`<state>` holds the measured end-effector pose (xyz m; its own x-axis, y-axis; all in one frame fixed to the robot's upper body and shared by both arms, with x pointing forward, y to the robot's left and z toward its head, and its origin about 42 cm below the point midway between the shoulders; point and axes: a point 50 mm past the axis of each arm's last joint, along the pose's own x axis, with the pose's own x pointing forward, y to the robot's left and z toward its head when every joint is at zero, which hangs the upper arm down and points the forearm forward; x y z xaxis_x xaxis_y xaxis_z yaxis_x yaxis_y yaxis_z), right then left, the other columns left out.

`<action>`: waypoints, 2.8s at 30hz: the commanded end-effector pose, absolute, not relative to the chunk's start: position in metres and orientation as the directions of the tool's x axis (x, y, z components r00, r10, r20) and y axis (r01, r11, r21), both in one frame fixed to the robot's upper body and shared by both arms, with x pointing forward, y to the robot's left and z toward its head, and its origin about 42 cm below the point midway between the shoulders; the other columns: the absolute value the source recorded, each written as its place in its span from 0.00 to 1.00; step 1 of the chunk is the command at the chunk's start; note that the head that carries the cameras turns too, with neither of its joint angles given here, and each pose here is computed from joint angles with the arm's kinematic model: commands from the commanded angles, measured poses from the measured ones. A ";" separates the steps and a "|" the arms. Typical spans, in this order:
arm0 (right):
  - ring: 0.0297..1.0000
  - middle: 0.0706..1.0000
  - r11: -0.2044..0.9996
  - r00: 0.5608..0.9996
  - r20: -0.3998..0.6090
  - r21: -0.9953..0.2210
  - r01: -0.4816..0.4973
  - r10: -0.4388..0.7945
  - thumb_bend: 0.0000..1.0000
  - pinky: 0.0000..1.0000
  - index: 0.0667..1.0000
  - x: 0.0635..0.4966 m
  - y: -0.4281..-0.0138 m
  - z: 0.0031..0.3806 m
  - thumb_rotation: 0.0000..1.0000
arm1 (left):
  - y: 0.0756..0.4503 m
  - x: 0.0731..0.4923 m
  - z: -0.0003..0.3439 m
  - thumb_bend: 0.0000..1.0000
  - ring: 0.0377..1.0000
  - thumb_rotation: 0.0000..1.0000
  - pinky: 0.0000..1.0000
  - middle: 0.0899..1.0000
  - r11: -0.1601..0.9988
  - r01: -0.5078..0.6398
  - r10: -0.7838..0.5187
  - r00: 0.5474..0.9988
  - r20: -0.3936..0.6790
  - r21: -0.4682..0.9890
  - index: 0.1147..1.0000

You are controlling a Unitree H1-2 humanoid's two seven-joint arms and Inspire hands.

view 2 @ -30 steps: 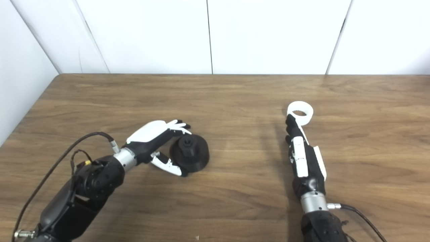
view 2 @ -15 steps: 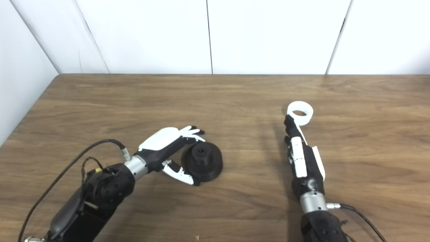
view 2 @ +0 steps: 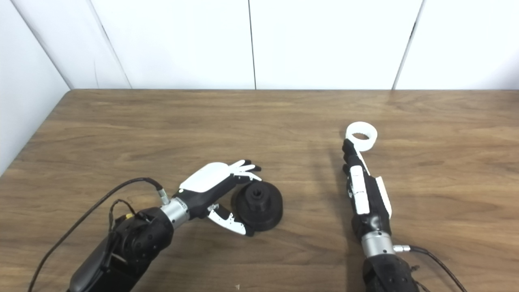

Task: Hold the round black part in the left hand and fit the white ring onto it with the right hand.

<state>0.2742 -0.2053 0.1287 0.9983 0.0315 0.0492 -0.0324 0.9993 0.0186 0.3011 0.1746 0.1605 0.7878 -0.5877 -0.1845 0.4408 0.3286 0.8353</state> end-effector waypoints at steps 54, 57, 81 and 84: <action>1.00 0.94 0.493 0.989 0.145 -0.863 0.112 0.029 0.91 1.00 0.73 0.460 -0.311 0.235 0.35 | 0.167 0.300 0.140 0.72 1.00 0.31 0.89 0.94 0.329 0.471 -0.605 0.771 -0.200 0.819 0.62; 1.00 0.94 0.486 0.992 0.122 -0.869 0.087 0.041 0.92 1.00 0.74 0.461 -0.307 0.235 0.36 | 0.167 0.301 0.140 0.72 1.00 0.31 0.90 0.94 0.329 0.469 -0.605 0.771 -0.198 0.820 0.62; 1.00 0.93 0.447 0.994 -0.025 -0.892 -0.072 0.111 0.92 1.00 0.72 0.452 -0.294 0.242 0.40 | 0.169 0.308 0.140 0.71 1.00 0.31 0.92 0.94 0.324 0.457 -0.596 0.779 -0.196 0.828 0.62; 1.00 0.94 0.444 0.993 -0.031 -0.893 -0.079 0.114 0.92 1.00 0.72 0.452 -0.293 0.240 0.40 | 0.169 0.308 0.139 0.71 1.00 0.31 0.92 0.94 0.324 0.455 -0.595 0.779 -0.195 0.830 0.62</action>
<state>0.4429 -0.2935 0.2103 0.9889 0.1034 -0.1066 -0.1426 0.4610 -0.8759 0.3052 0.1642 0.1486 0.7788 -0.6128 -0.1339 0.4229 0.3553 0.8336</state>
